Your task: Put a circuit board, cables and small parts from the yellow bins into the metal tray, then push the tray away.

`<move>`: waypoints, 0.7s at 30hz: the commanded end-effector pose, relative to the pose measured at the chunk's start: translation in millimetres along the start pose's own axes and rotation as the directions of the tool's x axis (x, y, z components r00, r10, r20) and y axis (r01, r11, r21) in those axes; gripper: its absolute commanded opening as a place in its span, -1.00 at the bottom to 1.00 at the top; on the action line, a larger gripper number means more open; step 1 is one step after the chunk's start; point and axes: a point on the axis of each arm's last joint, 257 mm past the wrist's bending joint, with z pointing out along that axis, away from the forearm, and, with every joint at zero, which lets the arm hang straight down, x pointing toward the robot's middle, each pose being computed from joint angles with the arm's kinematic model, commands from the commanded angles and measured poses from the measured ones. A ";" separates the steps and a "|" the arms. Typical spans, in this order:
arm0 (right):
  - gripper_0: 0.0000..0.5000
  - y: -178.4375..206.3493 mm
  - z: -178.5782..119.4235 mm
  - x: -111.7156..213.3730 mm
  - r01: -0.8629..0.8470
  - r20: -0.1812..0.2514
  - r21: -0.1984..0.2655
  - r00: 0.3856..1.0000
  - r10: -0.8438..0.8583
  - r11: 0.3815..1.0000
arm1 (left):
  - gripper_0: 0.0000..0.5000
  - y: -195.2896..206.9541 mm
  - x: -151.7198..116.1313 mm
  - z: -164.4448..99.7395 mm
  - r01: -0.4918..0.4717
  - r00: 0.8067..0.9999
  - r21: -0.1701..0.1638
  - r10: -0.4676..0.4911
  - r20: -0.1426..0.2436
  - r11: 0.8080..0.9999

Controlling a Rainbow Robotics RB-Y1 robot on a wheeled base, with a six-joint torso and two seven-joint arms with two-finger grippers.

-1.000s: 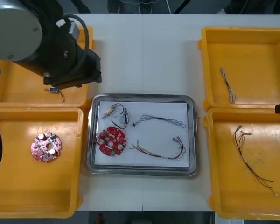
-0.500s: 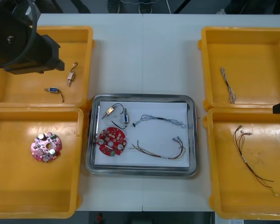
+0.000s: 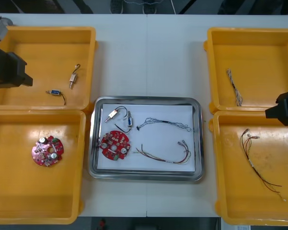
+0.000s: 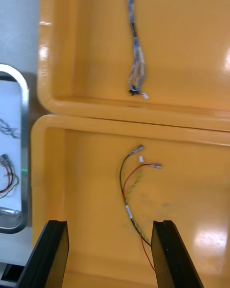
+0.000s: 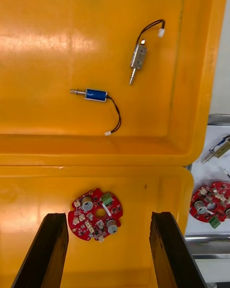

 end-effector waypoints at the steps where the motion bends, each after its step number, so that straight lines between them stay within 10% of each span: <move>1: 1.00 40.3 -9.5 -10.3 0.141 0.005 -0.041 0.990 -0.141 0.989 | 1.00 33.1 6.4 -5.8 -0.062 0.998 -0.071 0.062 0.004 0.996; 6: 1.00 89.8 -10.1 -8.1 0.276 -0.017 -0.133 0.960 -0.280 0.952 | 1.00 50.0 24.3 4.1 -0.051 0.998 -0.094 0.048 -0.036 0.994; 21: 1.00 180.7 11.3 21.8 0.609 -0.051 -0.190 0.777 -0.627 0.770 | 1.00 77.2 48.3 22.5 -0.039 0.994 -0.141 0.025 -0.103 0.989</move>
